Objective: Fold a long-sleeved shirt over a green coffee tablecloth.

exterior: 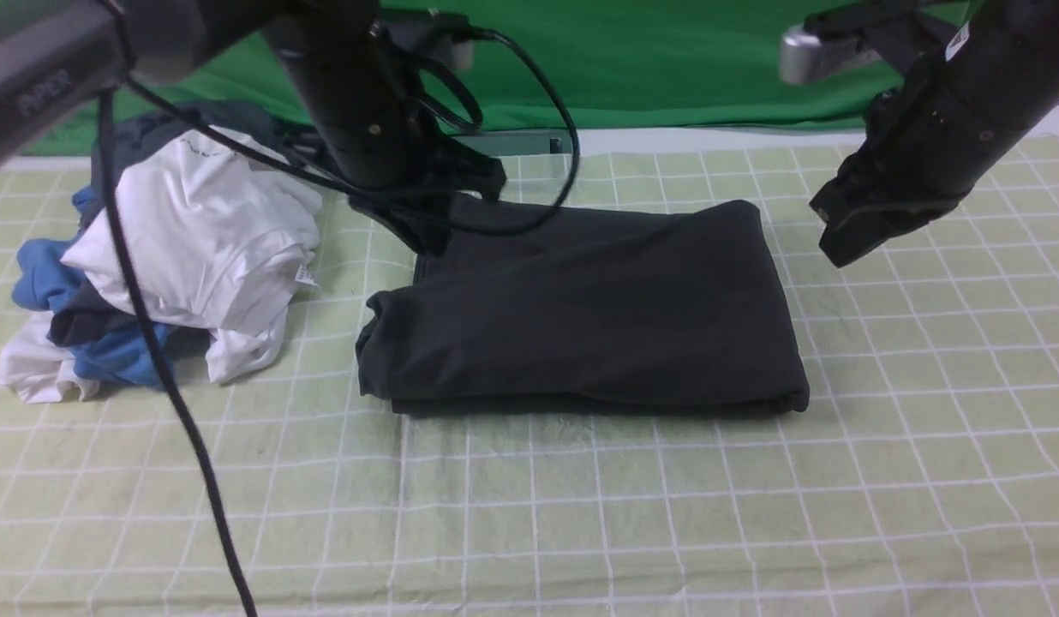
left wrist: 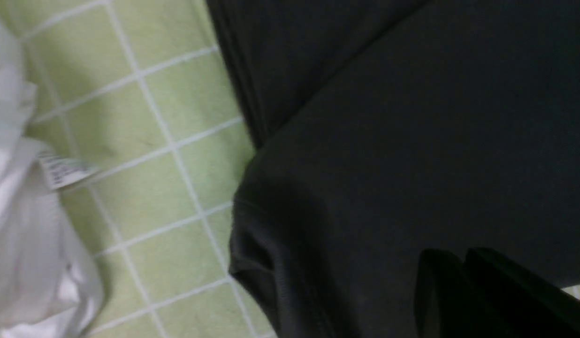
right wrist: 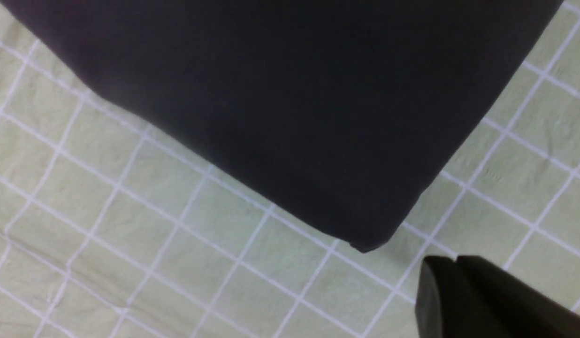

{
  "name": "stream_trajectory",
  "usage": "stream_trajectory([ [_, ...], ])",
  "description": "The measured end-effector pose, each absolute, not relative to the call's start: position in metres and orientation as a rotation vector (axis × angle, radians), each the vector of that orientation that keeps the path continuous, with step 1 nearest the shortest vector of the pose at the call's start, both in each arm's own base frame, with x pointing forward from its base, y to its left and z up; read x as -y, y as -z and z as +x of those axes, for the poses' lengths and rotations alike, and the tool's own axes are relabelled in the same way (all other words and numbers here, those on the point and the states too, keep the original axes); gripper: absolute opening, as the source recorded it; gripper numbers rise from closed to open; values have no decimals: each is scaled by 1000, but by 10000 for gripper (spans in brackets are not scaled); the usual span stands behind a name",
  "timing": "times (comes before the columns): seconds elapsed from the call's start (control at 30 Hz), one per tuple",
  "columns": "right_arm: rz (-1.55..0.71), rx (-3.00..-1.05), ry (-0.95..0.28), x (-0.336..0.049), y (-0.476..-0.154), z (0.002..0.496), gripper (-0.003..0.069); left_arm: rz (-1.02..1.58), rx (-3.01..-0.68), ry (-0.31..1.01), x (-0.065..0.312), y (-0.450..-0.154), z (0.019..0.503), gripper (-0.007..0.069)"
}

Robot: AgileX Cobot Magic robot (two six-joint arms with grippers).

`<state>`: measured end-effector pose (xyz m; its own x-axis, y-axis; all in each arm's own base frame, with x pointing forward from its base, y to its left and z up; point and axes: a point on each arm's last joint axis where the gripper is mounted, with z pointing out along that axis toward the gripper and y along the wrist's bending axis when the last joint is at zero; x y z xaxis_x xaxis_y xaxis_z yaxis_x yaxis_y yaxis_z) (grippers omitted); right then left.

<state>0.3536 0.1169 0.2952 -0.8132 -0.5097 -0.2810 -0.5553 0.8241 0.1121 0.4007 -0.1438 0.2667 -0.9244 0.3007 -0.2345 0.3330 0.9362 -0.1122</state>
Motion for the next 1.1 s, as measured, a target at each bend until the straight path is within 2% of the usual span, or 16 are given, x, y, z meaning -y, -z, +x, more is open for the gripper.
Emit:
stream_trajectory([
  [0.07,-821,-2800,-273,-118,-285,358,39,479,-2920,222,146,-249,406,11],
  [0.1,-821,-2804,-273,-118,-284,358,39,479,-2920,222,146,-249,406,11],
  [0.13,-826,-2824,-263,-118,-277,361,43,483,-2960,214,148,-233,410,6],
  [0.3,-860,-2873,-189,-114,-263,366,59,498,-3048,86,143,-192,420,5],
  [0.57,-847,-2885,-176,-113,-261,367,78,489,-3064,10,139,-176,423,6],
  [0.63,-817,-2909,-181,-113,-261,365,117,490,-3065,9,138,-179,422,7],
  [0.67,-795,-2925,-185,-112,-261,365,159,493,-3056,-1,137,-182,422,7],
  [0.7,-796,-2927,-185,-112,-261,364,167,492,-3050,-1,137,-185,421,7],
  [0.77,-744,-2948,-191,-112,-261,364,324,491,-2978,-25,133,-216,416,7],
  [0.9,-697,-2954,-231,-115,-257,366,506,469,-2843,-23,125,-275,400,9],
  [1.03,-662,-2979,-284,-121,-240,373,561,432,-2681,28,115,-345,369,11],
  [1.07,-659,-2984,-287,-121,-238,374,563,430,-2672,30,114,-348,367,11],
  [1.1,-644,-3012,-289,-122,-225,378,567,415,-2613,73,110,-374,348,11],
])
